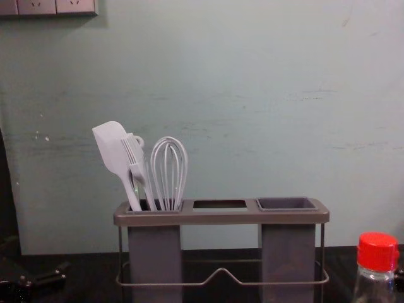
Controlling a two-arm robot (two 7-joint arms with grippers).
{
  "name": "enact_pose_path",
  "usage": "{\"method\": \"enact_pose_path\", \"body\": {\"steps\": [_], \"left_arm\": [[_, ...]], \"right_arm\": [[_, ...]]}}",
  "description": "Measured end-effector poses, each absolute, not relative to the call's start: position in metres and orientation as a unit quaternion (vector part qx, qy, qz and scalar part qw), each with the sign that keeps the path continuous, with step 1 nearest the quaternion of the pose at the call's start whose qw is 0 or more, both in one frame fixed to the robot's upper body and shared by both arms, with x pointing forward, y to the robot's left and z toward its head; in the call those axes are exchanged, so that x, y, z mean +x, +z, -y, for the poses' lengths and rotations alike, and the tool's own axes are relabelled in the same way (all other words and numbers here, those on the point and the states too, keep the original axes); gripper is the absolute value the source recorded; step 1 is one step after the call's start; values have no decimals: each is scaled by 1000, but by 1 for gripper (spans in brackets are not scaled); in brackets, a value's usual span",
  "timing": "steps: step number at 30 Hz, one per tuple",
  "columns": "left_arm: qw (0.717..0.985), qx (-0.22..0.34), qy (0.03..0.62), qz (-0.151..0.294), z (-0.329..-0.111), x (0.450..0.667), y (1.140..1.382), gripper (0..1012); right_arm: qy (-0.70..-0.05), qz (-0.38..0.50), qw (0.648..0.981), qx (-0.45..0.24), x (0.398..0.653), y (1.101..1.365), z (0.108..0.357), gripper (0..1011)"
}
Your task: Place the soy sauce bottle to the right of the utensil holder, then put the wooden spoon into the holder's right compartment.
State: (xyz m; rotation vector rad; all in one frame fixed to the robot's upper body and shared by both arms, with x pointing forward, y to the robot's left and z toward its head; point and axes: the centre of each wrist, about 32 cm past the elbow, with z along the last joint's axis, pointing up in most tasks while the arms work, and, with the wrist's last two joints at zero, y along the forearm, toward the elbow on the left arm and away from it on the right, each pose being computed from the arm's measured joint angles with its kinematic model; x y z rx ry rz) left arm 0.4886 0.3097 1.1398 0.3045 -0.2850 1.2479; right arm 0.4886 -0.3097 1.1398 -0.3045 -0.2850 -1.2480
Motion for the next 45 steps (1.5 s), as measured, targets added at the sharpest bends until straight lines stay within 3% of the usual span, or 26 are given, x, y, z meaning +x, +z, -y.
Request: {"method": "enact_pose_path", "body": {"steps": [45], "left_arm": [[791, 141, 580, 132, -310, 489, 1140, 1011]], "right_arm": [[-578, 140, 791, -144, 486, 1141, 309, 1002]]}}
